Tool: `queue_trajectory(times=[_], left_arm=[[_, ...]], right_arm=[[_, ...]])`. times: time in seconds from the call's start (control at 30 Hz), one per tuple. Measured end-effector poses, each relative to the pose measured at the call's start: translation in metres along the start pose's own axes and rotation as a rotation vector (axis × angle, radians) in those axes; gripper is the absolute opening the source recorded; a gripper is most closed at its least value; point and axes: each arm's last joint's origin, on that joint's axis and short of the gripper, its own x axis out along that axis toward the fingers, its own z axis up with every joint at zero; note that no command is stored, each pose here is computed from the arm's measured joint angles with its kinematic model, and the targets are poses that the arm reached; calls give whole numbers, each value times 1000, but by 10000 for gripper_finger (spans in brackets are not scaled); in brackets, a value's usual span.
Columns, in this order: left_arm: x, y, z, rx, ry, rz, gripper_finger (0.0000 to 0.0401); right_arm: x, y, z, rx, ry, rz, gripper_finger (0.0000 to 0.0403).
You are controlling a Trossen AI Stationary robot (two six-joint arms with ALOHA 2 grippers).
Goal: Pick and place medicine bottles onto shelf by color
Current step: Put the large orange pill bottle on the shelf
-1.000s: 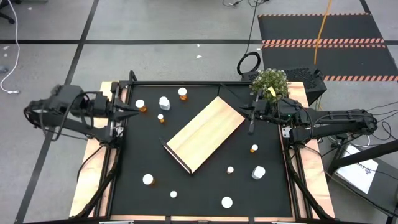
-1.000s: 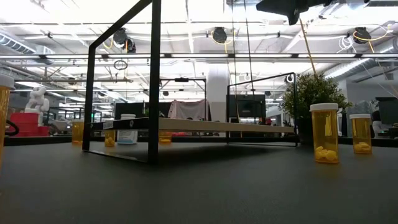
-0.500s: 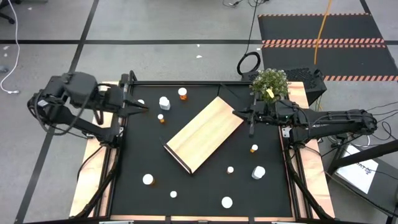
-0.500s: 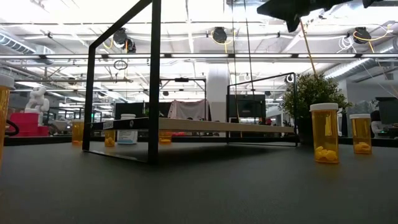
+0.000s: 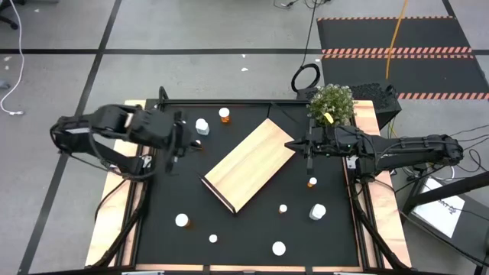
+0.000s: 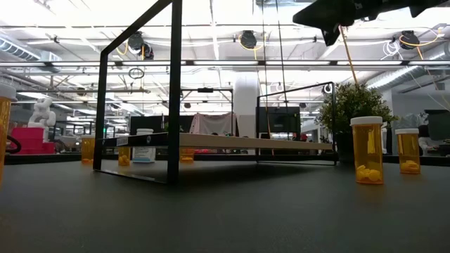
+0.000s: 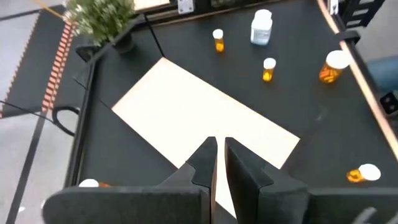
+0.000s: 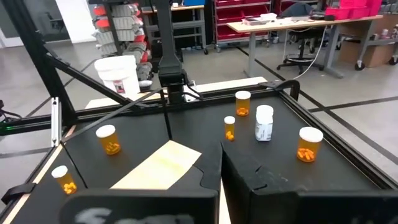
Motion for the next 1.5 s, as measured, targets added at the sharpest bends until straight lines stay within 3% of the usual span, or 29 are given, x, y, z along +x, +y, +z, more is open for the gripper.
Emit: queue_trajectory(times=[0.33,0.67,1.0,1.13,1.3,1.5], left_arm=[[51,-6,-11,42,-66,50,35],[70,-8,-13,61,-146,75,35],[70,-8,-13,63,-149,76,35],[70,-8,-13,62,-149,76,35],[72,-8,-13,55,-143,75,35],[72,-8,-14,35,-136,72,35]], right_arm=[[0,0,0,0,0,0,0],[-1,0,3,-2,21,1,0],[-26,8,81,-42,152,-17,0],[-32,9,97,-62,177,-20,0],[-29,9,94,-66,192,-22,0],[-17,10,71,-55,250,-19,0]])
